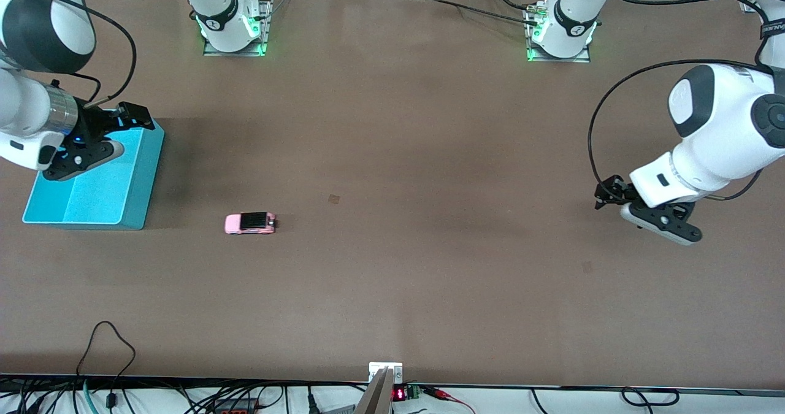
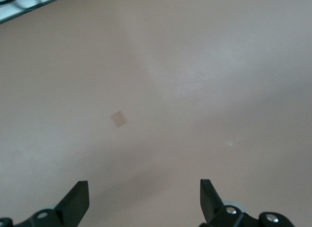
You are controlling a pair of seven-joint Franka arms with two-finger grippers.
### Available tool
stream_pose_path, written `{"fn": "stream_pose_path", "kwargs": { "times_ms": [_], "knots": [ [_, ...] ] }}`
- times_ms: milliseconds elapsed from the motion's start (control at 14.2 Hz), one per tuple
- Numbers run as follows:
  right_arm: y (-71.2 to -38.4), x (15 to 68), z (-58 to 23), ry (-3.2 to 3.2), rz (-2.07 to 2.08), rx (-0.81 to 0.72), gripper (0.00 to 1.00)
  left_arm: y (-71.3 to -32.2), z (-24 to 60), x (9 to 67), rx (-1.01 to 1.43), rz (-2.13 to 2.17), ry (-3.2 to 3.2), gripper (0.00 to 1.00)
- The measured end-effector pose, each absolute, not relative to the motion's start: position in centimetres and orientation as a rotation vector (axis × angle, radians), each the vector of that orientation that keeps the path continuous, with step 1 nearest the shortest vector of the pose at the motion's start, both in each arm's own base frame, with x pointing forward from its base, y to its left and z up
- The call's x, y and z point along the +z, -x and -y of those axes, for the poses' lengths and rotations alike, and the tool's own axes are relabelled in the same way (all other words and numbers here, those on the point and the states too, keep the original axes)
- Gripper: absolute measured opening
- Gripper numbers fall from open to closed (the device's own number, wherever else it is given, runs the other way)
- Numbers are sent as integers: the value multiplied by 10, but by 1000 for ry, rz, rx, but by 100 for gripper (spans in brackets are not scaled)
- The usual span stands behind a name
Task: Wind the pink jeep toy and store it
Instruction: 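Lower the right gripper onto the rolled jeep and grasp it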
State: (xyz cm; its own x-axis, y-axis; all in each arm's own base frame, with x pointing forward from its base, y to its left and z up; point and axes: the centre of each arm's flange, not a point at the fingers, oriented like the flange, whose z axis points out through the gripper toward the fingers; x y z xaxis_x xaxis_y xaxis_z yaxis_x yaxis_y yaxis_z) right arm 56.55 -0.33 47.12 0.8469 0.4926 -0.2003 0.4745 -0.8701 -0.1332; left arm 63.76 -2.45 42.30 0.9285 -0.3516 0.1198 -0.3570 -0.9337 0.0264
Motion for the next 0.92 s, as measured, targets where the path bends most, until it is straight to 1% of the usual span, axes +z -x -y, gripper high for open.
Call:
{"fn": "stream_pose_path", "kwargs": {
  "times_ms": [282,494,635,918],
  "knots": [
    [-568,433,-3,2816,1299,209,100,-637,-5,447,144,356,-3088,100],
    [-572,414,-20,2637,1733,124,100,-632,-14,478,73,118,-3107,100],
    [-579,394,-25,2491,1954,72,100,-629,-17,497,82,36,-3112,100],
    [-599,334,0,2364,2100,20,100,-620,-40,523,108,-71,-3101,100]
  ]
}}
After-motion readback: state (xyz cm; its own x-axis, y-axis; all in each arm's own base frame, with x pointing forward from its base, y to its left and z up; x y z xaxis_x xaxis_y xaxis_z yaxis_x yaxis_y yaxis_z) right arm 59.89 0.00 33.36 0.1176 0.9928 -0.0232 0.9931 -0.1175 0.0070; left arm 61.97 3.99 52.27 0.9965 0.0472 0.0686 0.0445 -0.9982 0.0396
